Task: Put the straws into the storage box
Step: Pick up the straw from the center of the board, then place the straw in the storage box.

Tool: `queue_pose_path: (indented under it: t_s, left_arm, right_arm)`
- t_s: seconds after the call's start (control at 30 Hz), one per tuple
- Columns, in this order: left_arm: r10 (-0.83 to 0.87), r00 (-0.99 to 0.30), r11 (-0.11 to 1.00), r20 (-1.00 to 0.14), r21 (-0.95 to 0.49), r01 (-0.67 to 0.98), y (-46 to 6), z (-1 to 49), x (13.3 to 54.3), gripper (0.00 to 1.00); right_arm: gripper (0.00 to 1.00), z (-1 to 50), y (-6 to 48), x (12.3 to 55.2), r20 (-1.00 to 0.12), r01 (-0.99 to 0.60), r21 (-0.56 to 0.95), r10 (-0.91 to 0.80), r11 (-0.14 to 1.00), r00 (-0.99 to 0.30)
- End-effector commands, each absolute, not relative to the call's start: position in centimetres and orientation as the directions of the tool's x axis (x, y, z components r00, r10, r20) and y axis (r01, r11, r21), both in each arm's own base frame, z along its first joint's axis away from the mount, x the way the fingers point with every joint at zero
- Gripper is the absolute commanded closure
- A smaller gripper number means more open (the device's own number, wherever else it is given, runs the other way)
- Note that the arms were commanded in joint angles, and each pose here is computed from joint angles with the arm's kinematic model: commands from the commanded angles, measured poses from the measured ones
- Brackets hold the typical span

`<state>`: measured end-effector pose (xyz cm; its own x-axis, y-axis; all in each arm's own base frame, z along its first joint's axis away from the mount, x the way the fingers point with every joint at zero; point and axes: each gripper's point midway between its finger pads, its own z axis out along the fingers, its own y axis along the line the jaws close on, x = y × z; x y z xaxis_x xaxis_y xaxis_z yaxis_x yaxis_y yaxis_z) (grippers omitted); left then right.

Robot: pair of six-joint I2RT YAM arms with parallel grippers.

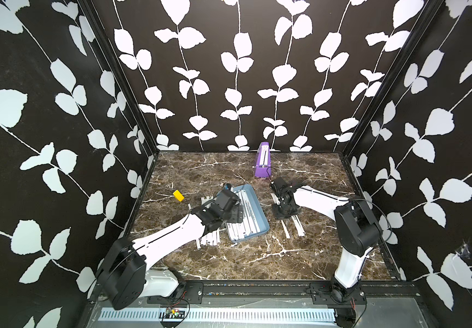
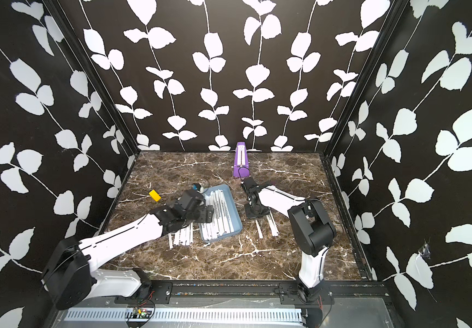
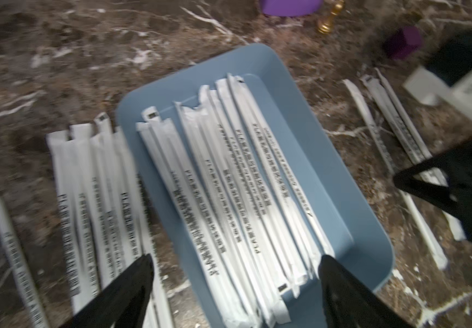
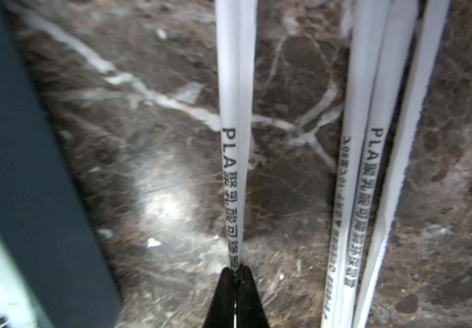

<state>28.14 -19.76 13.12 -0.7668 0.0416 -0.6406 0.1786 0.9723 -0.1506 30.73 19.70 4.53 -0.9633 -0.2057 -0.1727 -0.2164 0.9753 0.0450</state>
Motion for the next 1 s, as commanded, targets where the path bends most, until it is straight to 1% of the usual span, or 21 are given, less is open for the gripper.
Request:
queue_pose_path:
  t_s: [0.0, 0.07, 0.17, 0.23, 0.33, 0.53, 0.6, 0.7, 0.77, 0.87, 0.97]
  left_arm:
    - [-0.041, -0.794, 0.994, -0.607, -0.104, 0.029, -14.5, 12.3, 27.5, 0.01]
    - [-0.105, -0.787, 0.990, -0.608, -0.141, -0.023, -12.7, 12.6, 27.3, 0.01]
    - [-0.180, -0.767, 0.976, -0.616, -0.209, -0.061, -11.0, 13.0, 27.2, 0.01]
    - [-0.184, -0.757, 0.979, -0.627, -0.186, -0.084, -9.8, 13.0, 26.9, 0.04]
    - [-0.158, -0.770, 0.986, -0.618, -0.139, -0.090, -9.0, 13.1, 26.5, 0.07]
    - [-0.150, -0.758, 0.986, -0.635, -0.149, -0.071, -8.9, 13.5, 26.1, 0.10]
    - [-0.145, -0.757, 0.988, -0.637, -0.140, -0.071, -8.7, 13.6, 26.1, 0.12]
    - [-0.104, -0.786, 0.994, -0.610, -0.091, -0.061, -8.5, 13.3, 25.9, 0.20]
    - [-0.069, -0.818, 0.998, -0.571, -0.042, -0.055, -8.3, 12.8, 25.7, 0.23]
    - [-0.038, -0.844, 0.999, -0.535, 0.000, -0.045, -8.1, 12.4, 25.7, 0.27]
    - [-0.041, -0.854, 0.999, -0.518, -0.009, -0.043, -8.2, 12.0, 25.7, 0.28]
  right_arm:
    - [0.94, 8.1, 22.5, 30.5, -0.216, -0.207, 0.162, -0.170, 0.965, -0.961]
    - [0.95, 10.4, 25.3, 30.9, -0.274, -0.245, 0.190, -0.188, 0.951, -0.943]
    - [0.95, 11.4, 28.1, 31.3, -0.315, -0.278, 0.179, -0.212, 0.944, -0.925]
    - [0.95, 11.1, 29.3, 32.2, -0.330, -0.276, 0.183, -0.205, 0.944, -0.921]
    - [0.95, 10.0, 31.0, 33.4, -0.323, -0.284, 0.174, -0.217, 0.943, -0.921]
    - [0.95, 6.9, 31.9, 34.8, -0.284, -0.309, 0.100, -0.270, 0.946, -0.920]
    - [0.95, 6.1, 31.8, 35.0, -0.269, -0.313, 0.074, -0.283, 0.947, -0.921]
    - [0.95, 4.8, 31.7, 35.3, -0.247, -0.314, 0.054, -0.292, 0.948, -0.924]
    - [0.95, 4.1, 31.7, 35.3, -0.232, -0.314, 0.046, -0.296, 0.948, -0.927]
    - [0.95, 3.3, 31.6, 35.3, -0.219, -0.315, 0.041, -0.299, 0.948, -0.929]
    - [0.94, 3.4, 31.7, 35.2, -0.217, -0.316, 0.045, -0.299, 0.948, -0.929]
